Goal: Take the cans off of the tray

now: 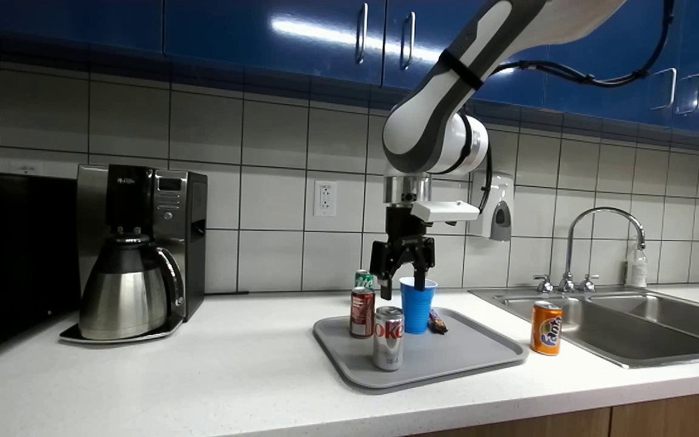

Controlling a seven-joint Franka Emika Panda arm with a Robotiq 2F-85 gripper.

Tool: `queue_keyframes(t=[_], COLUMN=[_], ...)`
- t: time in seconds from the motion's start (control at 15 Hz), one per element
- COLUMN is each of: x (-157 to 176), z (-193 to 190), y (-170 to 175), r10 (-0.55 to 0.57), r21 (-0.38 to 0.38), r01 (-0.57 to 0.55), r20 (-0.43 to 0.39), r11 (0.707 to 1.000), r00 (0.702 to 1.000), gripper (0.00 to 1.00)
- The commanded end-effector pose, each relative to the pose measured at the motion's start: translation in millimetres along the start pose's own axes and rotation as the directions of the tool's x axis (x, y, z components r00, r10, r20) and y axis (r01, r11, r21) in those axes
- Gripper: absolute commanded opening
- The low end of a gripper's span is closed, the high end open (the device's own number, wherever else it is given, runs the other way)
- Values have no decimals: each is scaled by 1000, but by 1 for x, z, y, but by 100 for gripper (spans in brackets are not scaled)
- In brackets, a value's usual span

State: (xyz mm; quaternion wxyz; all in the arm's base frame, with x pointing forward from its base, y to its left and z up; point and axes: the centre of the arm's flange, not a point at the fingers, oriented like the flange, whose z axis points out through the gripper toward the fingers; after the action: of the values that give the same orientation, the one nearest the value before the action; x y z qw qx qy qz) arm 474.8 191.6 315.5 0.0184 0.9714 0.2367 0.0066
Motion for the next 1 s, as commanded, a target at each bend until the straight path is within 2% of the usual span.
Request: queue_keyframes(t=[0.0, 0.93], x=[21, 27], z=[9, 55], y=[-13, -23], r10=[9, -15], r21=[-44, -90], r01=[-9, 17], r20=[-13, 29], r11=[999, 996], r00=[1000, 999], gripper=[100, 100])
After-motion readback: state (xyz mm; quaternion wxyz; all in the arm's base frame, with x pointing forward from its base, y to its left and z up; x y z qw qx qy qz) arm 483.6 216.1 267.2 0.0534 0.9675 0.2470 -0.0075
